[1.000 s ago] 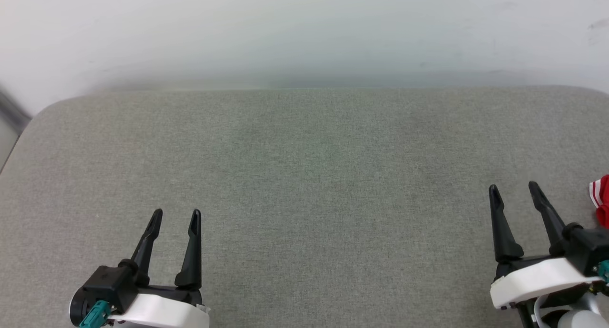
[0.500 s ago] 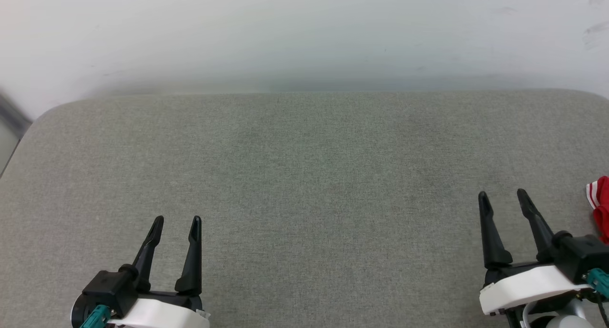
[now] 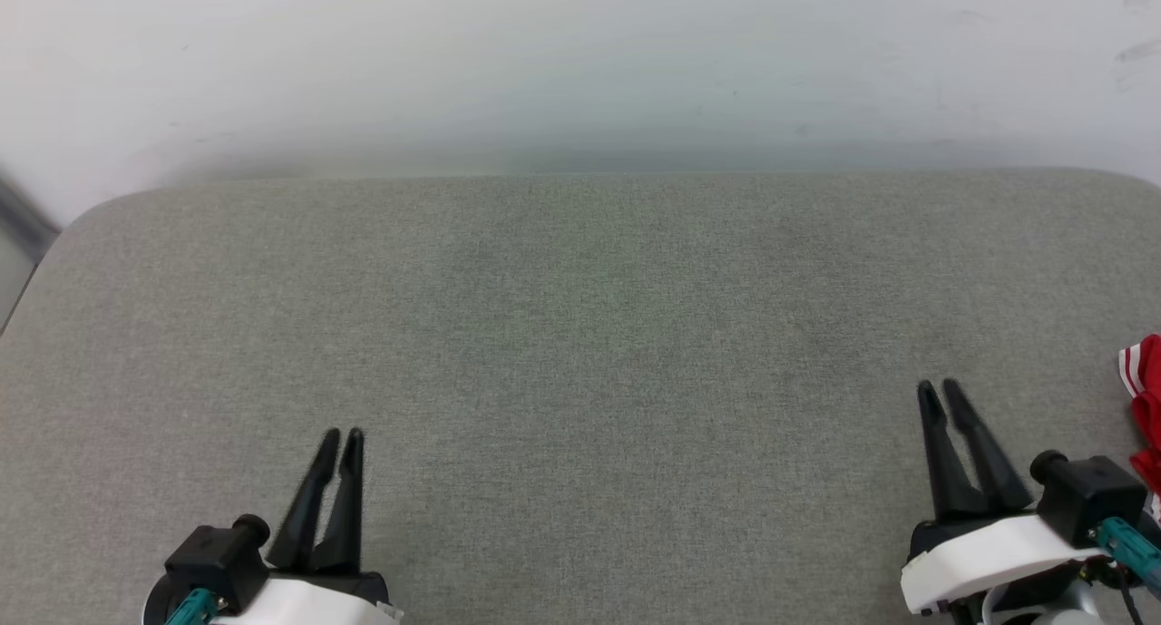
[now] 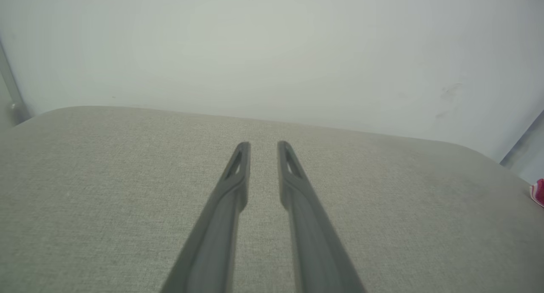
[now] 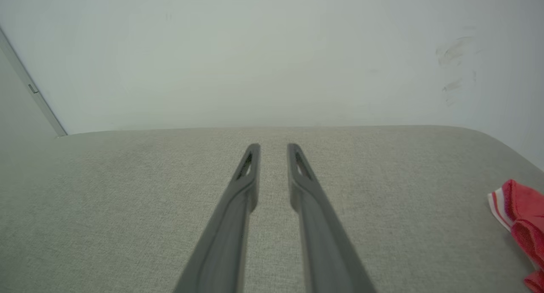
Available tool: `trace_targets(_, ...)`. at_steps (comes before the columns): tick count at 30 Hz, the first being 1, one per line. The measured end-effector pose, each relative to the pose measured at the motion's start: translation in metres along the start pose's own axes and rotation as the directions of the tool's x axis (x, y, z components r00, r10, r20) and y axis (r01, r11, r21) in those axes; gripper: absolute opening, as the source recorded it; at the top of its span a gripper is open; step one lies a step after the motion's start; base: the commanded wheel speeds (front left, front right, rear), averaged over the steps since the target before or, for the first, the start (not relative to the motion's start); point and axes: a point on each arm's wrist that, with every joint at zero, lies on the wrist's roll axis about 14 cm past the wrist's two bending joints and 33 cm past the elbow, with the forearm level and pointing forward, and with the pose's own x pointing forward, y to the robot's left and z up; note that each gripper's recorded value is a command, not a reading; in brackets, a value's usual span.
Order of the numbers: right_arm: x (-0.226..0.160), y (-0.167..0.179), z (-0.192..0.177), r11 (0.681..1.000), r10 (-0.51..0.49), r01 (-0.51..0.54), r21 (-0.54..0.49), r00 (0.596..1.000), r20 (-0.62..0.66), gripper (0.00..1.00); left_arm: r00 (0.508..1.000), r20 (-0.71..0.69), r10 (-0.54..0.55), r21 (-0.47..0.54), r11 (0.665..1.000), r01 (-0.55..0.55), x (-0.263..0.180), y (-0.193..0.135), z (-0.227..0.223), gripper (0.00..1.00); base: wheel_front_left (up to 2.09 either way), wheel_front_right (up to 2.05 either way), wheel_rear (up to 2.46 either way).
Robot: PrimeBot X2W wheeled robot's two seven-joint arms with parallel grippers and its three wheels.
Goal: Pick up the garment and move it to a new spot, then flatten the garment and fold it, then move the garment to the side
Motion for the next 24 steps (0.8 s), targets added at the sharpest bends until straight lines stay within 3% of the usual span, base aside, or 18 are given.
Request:
trace_targets(11,-0.005,-0.007,-0.013,0.980,-0.036,0.044,0.193,0.998,-0.044,0.00,0.997,-0.052,0.055,-0.175,0.983,-0.063,-0.004,0.009,-0.013,0.00,0.00,0.00,0.00)
trace_targets(24,-0.005,-0.014,-0.017,0.903,-0.069,0.090,0.419,0.995,-0.065,0.00,0.992,-0.080,0.095,-0.381,0.917,-0.119,0.002,0.017,-0.016,0.00,0.00,0.00,0.00)
